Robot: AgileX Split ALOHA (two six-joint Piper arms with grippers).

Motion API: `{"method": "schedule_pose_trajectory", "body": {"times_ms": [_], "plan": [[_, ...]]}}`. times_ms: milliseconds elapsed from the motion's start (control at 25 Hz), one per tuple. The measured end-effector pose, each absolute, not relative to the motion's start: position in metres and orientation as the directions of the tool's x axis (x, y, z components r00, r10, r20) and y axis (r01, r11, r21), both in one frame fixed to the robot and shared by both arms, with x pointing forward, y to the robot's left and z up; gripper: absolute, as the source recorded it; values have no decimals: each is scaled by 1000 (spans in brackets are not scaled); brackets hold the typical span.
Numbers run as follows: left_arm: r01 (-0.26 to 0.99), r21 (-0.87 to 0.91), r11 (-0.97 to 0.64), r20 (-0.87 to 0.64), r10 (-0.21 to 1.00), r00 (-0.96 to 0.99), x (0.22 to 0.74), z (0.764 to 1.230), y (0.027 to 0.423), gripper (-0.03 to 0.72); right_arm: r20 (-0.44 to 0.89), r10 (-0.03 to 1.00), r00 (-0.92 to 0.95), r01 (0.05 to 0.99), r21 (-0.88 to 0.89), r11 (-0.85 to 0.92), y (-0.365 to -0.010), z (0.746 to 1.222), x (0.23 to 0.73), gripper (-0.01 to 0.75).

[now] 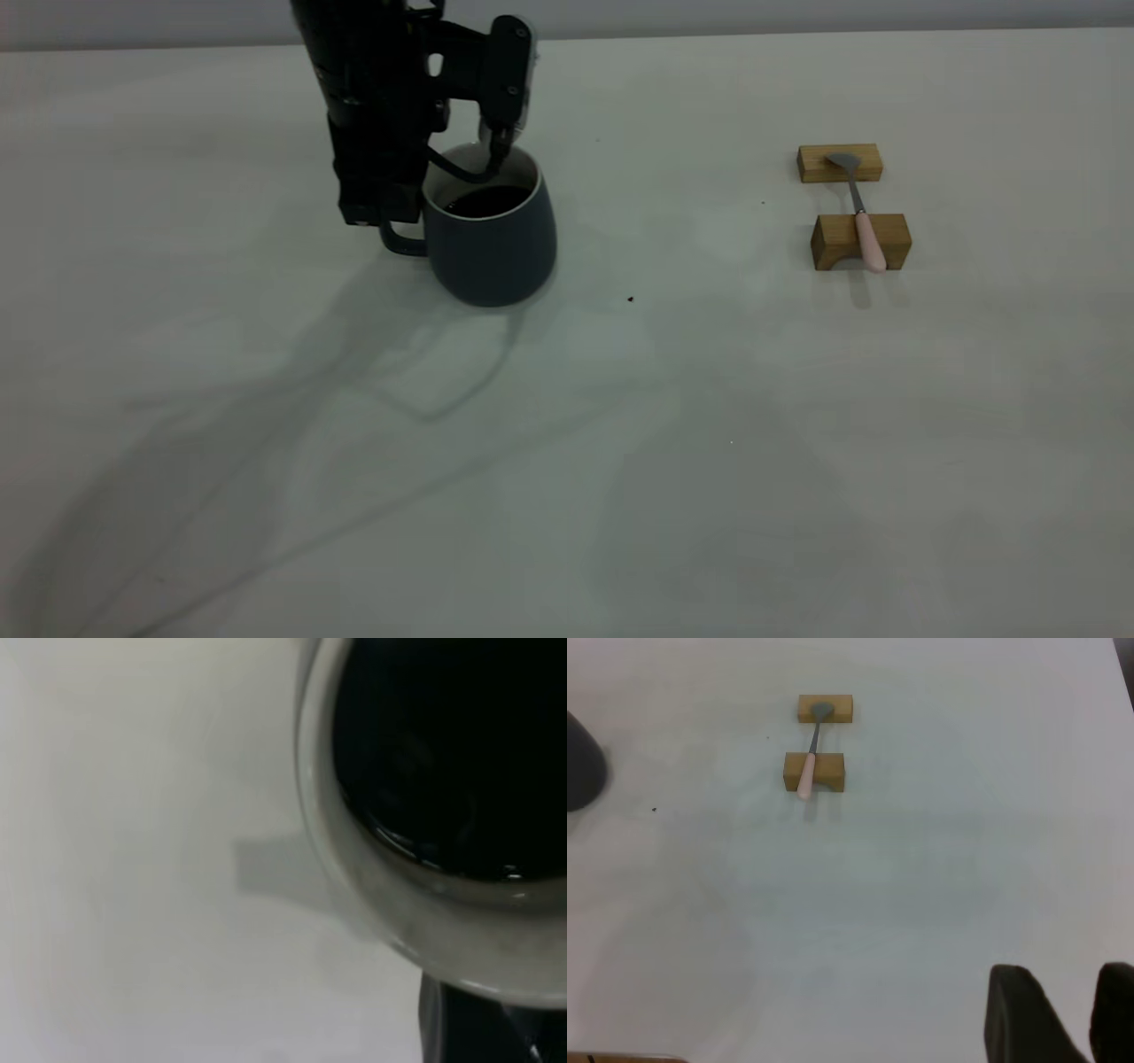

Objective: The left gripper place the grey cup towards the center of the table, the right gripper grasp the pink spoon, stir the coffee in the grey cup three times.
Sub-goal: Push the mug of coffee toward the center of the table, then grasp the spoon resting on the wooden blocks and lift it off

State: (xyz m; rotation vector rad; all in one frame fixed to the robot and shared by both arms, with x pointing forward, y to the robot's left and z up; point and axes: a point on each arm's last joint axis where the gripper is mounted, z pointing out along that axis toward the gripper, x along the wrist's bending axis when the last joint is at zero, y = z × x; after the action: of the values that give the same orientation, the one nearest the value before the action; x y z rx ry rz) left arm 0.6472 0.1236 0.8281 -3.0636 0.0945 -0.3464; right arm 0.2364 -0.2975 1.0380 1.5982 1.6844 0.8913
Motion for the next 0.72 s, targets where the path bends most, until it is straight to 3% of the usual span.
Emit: {"method": "schedule_pose_trajectory", "body": {"times_ms": [120, 240, 360, 520, 720], "plan": [[-46, -73, -996, 200, -59, 978, 645, 828, 125, 379, 1, 999, -53, 562, 826, 29, -298, 1038, 236, 238], [-24, -98, -995, 157, -39, 987, 641, 827, 128, 540, 1, 999, -53, 562, 826, 29, -298, 1038, 236, 238], [72, -118, -990, 135, 56, 989, 642, 841, 129, 663, 1, 999, -53, 562, 826, 29, -298, 1038, 236, 238], [239, -136, -961, 152, 218, 964, 649, 897, 129, 667, 1, 999, -53, 562, 826, 29, -298, 1038, 236, 238], [566, -74, -821, 247, 535, 808, 647, 989, 135, 569, 1, 999, -53, 562, 826, 29, -298, 1038, 236, 238]]}}
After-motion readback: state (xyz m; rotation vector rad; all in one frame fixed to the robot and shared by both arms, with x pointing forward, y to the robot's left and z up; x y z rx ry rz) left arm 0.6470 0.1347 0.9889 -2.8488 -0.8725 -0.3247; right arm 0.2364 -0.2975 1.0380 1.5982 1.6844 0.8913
